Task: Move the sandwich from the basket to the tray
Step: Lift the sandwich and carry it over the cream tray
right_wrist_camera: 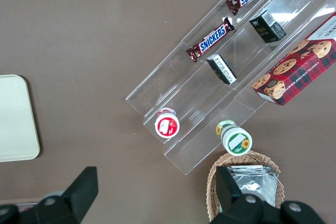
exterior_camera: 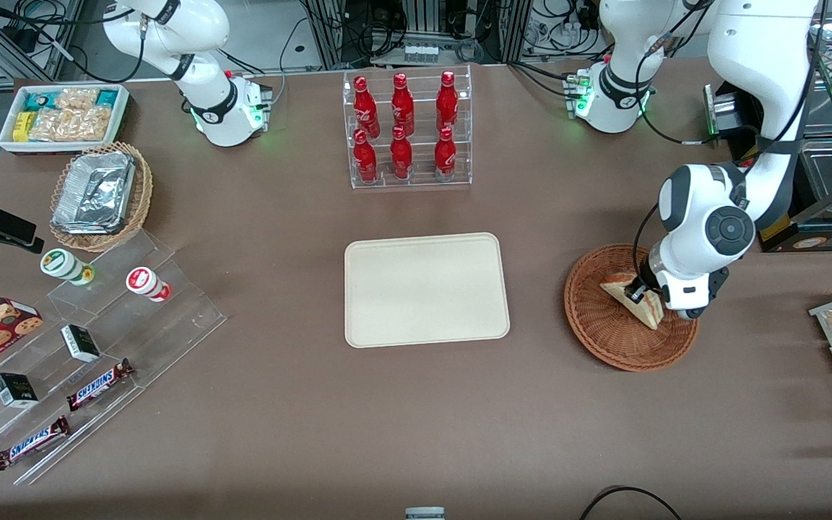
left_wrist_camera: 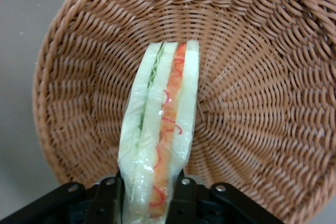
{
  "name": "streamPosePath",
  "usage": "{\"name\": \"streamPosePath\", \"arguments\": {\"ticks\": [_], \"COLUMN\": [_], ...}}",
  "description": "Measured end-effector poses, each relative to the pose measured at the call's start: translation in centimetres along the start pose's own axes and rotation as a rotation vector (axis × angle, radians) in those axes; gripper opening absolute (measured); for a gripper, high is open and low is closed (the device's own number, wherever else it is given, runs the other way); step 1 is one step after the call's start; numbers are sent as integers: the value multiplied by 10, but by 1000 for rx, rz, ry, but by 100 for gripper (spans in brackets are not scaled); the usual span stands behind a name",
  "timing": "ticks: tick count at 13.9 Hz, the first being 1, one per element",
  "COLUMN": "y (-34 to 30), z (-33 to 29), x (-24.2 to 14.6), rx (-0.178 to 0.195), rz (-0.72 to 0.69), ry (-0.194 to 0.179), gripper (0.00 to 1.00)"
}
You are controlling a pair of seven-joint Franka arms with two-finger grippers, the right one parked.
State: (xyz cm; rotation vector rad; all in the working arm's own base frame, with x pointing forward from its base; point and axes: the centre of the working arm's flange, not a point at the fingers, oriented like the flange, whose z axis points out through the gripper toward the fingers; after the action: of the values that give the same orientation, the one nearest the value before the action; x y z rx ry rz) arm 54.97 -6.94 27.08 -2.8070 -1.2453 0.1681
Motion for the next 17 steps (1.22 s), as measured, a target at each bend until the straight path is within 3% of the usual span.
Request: {"name": "streamPosePath", "arguments": {"ticks": [3,7,12,14,17], "y": [30,64,118,146,185], "z": [-46,-84,-69,-59,-38], "x": [-24,-61,-140,-176,-227], "rx": [28,28,29,20,-26], "rz": [77,233,403,469,529], "ry": [-25,-35,-53,-53,-41], "gripper": [17,17,17,17,17]}}
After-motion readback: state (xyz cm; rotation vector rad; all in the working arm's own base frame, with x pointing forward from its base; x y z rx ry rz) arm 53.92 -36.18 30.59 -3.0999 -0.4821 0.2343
